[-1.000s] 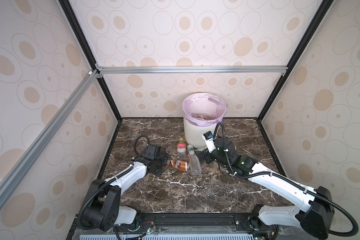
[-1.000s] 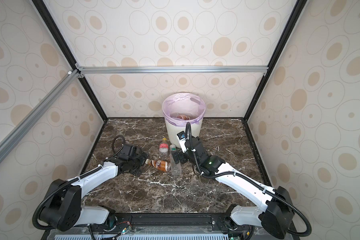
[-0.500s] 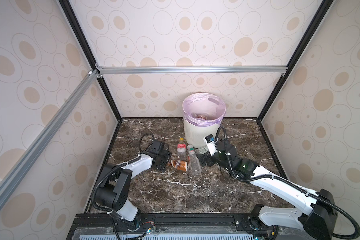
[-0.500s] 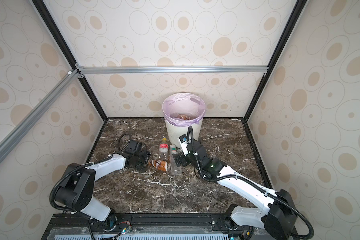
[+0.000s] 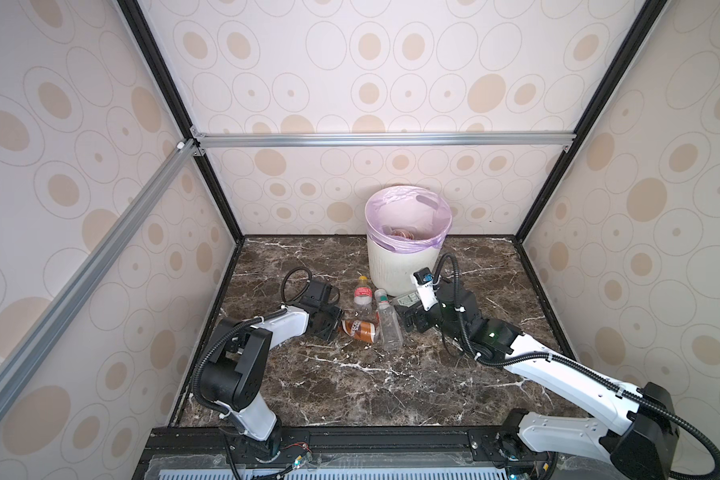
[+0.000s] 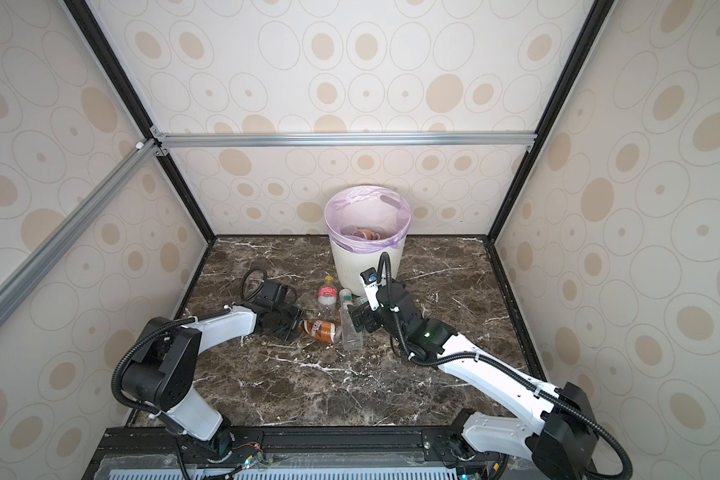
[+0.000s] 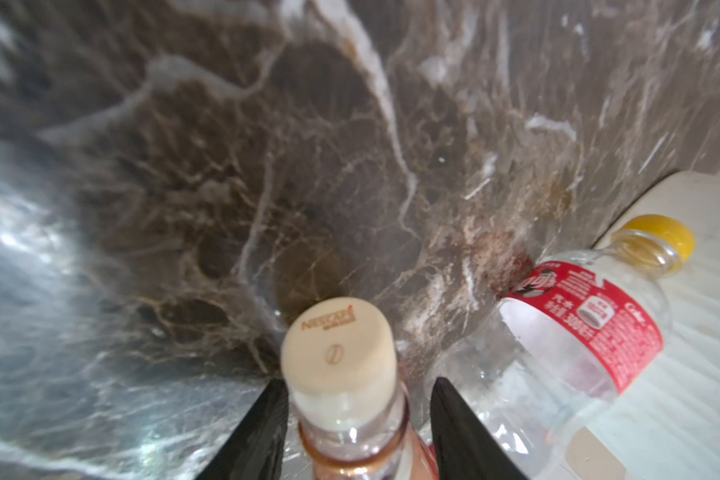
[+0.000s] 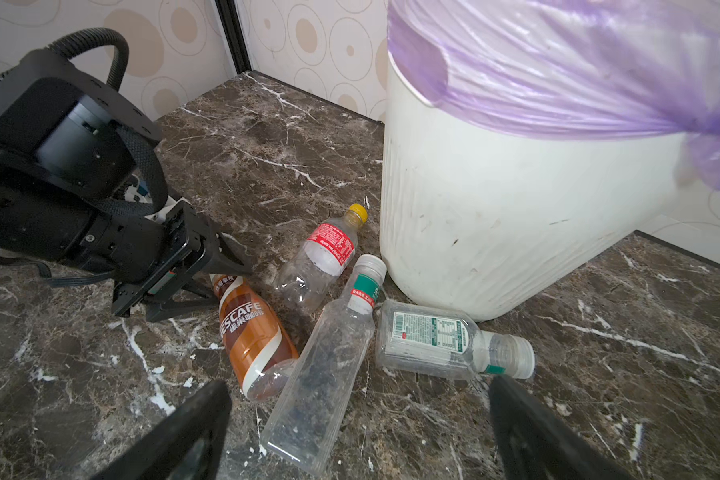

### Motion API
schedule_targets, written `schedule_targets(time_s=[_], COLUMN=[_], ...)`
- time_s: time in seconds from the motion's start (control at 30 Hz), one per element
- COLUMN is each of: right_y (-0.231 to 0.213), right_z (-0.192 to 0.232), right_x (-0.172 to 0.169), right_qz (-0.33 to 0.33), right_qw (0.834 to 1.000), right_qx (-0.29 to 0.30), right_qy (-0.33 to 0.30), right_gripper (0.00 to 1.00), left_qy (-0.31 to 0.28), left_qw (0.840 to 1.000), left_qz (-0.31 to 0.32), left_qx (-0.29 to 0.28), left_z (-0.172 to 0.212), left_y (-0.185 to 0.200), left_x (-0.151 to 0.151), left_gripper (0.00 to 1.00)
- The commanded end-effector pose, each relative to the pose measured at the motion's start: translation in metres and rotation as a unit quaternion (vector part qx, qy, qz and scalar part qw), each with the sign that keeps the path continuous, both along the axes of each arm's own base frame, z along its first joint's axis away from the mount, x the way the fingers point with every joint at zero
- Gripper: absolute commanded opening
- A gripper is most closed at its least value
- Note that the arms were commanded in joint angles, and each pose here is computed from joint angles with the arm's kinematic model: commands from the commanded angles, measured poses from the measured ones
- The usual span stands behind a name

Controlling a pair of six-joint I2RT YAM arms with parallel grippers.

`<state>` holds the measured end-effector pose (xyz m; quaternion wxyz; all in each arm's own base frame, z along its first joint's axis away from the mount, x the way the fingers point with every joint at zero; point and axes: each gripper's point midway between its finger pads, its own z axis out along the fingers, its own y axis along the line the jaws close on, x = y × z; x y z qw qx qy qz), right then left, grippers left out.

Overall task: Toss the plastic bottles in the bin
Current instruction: 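Lower the left gripper onto the second Nescafe bottle and close on it, then lift the Nescafe bottle with the left gripper while the right moves toward it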

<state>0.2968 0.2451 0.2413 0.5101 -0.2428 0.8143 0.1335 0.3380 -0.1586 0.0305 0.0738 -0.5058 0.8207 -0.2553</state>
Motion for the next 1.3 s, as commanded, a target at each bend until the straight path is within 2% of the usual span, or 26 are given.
schedule_targets(time_s=[0.0,0.07,0.13,0.3,0.63,0.9,1.27], right_y=[-0.001,-0.002,-0.004,-0.005,0.004,0.021,0.070], right_z=[0.005,0.004,0.004,0.001,-0.010,-0.021,-0.028], right_x=[-0.001,-0.001,0.000,-0.001,0.002,0.004,0.004], right_qz=[-0.003,-0.004,-0.009,-0.009,-0.002,0.017,0.072], right_qw=[1.000,1.000,1.000,1.000,1.000,0.999,0.996], right_qx=[0.001,-0.002,-0.004,-0.007,-0.006,0.006,-0.001], right_qy=[-0.013,-0.013,-0.014,-0.010,0.006,0.031,0.049], right_gripper=[1.00,0.99,0.99,1.00,0.99,0.99,0.99], left_qy=[0.007,0.002,-0.005,-0.024,-0.044,-0.069,-0.170], left_qw=[1.000,1.000,1.000,0.999,0.997,0.992,0.969], left_qz=[0.002,0.001,-0.001,-0.008,-0.002,0.006,-0.036], left_qx=[0.001,-0.002,-0.002,0.027,0.061,0.107,0.174], left_z=[-0.008,-0.008,-0.007,-0.001,0.006,0.023,0.088], left_y=[-0.001,-0.002,-0.002,0.006,0.028,0.070,0.085], left_x=[-0.002,0.000,0.003,0.009,0.011,0.023,0.065], left_gripper=[0.51,0.48,0.39,0.34,0.33,0.33,0.33])
